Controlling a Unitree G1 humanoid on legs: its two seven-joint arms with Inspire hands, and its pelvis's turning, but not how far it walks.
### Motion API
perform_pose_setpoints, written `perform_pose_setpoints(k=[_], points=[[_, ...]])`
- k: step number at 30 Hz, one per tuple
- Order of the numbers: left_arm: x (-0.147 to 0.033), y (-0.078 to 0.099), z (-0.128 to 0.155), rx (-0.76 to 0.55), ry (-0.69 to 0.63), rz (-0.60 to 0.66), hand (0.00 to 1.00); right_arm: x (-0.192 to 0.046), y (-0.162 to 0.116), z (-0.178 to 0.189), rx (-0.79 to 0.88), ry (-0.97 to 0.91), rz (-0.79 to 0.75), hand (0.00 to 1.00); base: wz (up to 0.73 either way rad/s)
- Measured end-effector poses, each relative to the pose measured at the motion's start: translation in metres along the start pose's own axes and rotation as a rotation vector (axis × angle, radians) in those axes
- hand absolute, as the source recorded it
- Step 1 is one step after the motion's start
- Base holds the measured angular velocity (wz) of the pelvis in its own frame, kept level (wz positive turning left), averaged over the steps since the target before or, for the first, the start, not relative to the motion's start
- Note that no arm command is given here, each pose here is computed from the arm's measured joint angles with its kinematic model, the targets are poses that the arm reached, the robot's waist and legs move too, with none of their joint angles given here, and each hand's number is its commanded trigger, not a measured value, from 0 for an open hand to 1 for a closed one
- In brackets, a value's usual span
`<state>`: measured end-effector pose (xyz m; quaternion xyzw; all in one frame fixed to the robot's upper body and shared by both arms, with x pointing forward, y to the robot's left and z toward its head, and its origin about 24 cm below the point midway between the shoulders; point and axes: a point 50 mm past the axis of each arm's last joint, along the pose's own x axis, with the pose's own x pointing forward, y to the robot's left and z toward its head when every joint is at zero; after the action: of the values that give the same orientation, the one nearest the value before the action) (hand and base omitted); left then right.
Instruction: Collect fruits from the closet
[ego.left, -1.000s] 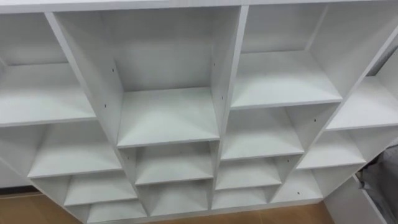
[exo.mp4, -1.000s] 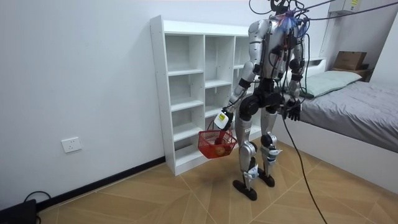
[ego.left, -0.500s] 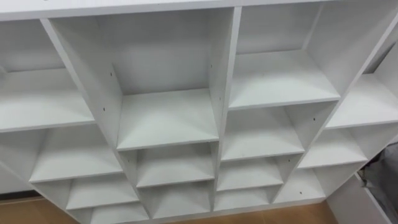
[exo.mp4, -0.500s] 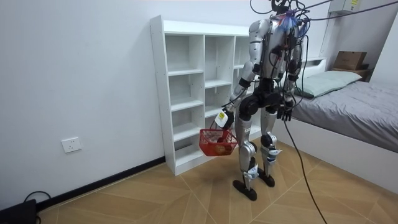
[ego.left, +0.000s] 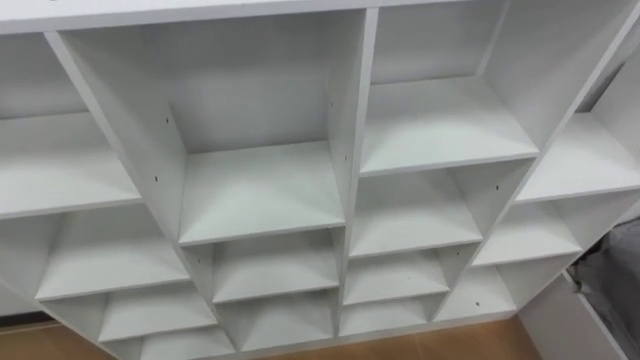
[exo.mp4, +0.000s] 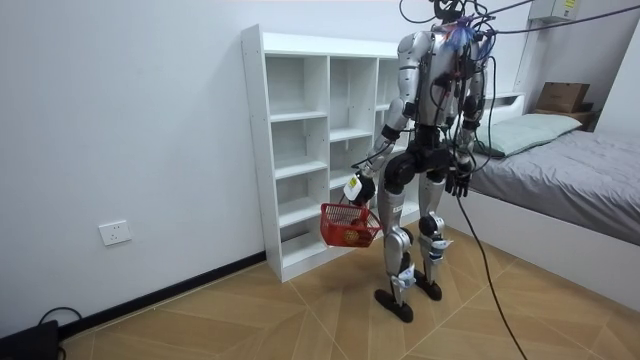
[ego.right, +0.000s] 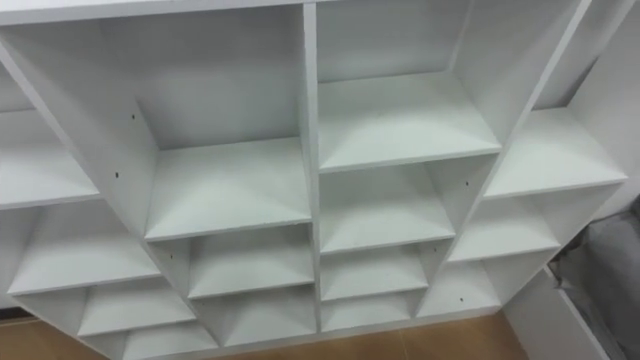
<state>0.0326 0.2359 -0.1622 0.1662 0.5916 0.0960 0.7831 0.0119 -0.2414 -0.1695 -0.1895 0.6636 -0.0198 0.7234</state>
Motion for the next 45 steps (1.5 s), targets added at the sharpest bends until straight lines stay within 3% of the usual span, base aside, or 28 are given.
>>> perform_pose_setpoints(k=[45], points=[[-0.0012,-0.0022,-0.0050,0.034,0.013,-0.020,1.00,0.0011,0.0008,0.0097,-0.057,-0.006,0.024,0.00,0.01]])
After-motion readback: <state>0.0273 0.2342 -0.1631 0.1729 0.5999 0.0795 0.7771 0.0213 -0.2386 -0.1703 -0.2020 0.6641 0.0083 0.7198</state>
